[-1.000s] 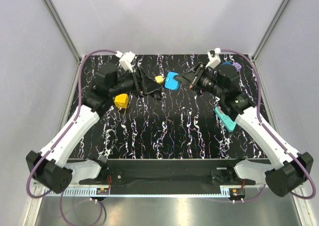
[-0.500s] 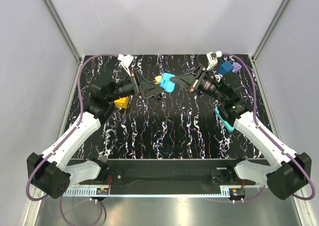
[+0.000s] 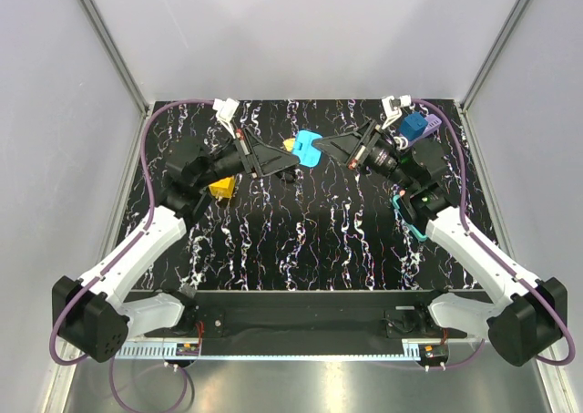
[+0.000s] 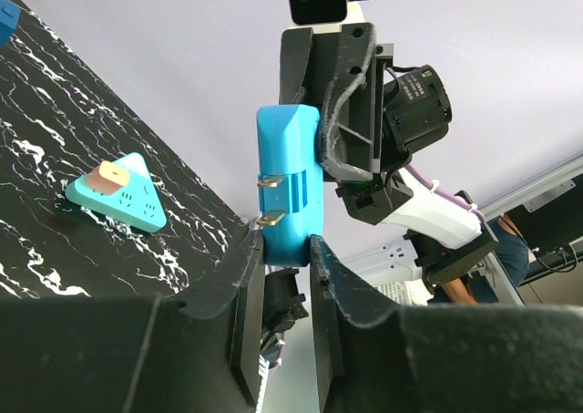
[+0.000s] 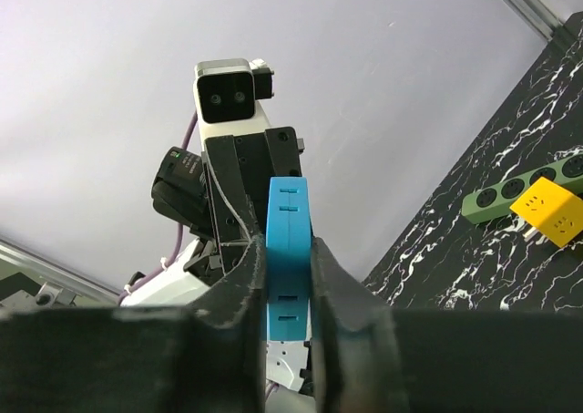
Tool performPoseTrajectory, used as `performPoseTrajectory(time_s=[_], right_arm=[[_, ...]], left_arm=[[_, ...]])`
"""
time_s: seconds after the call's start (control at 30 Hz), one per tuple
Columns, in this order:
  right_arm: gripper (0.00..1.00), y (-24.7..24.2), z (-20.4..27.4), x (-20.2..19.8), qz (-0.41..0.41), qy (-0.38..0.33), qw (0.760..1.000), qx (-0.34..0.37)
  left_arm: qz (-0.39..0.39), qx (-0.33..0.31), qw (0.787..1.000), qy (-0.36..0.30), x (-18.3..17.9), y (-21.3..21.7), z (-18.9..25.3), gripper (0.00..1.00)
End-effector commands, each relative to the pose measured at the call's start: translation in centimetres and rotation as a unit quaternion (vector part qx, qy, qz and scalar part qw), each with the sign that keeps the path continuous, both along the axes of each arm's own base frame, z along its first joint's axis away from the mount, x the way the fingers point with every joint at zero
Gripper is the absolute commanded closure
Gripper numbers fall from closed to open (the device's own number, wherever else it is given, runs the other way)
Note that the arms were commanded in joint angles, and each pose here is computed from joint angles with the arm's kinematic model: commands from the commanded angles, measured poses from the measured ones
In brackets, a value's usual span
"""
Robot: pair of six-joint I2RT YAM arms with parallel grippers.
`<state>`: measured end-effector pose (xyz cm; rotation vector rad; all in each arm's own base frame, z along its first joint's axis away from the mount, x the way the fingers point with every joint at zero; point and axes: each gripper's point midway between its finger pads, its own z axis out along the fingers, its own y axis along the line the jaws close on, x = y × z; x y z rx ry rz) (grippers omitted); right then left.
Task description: Insert the plug
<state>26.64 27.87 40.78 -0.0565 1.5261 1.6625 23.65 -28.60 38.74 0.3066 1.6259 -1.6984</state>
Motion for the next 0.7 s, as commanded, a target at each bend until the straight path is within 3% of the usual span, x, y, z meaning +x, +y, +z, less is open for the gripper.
performPoseTrajectory(time_s=[0.0,0.03,0.13,0.67], right_arm=[[0.66,-0.2,0.8,-0.7,0.007,-0.011,1.000,0.008],[0.57,-0.1,0.7,-0.8,0.009,-0.010,1.000,0.006],[0.45,0.1,0.6,-0.8,0.017,-0.010,1.000,0.002],[0.45,2.1,-0.1,-0.3,0.050,-0.011,0.999,0.010]], left_arm=[[0.009,-0.024,0.998,-0.057,-0.9,0.7,2.5,1.00],[0.010,-0.020,0.998,-0.057,-0.8,0.7,2.3,1.00],[0.016,-0.018,0.998,-0.055,-0.6,0.7,2.0,1.00],[0.000,-0.036,0.999,-0.033,-0.5,-0.4,1.1,1.00]])
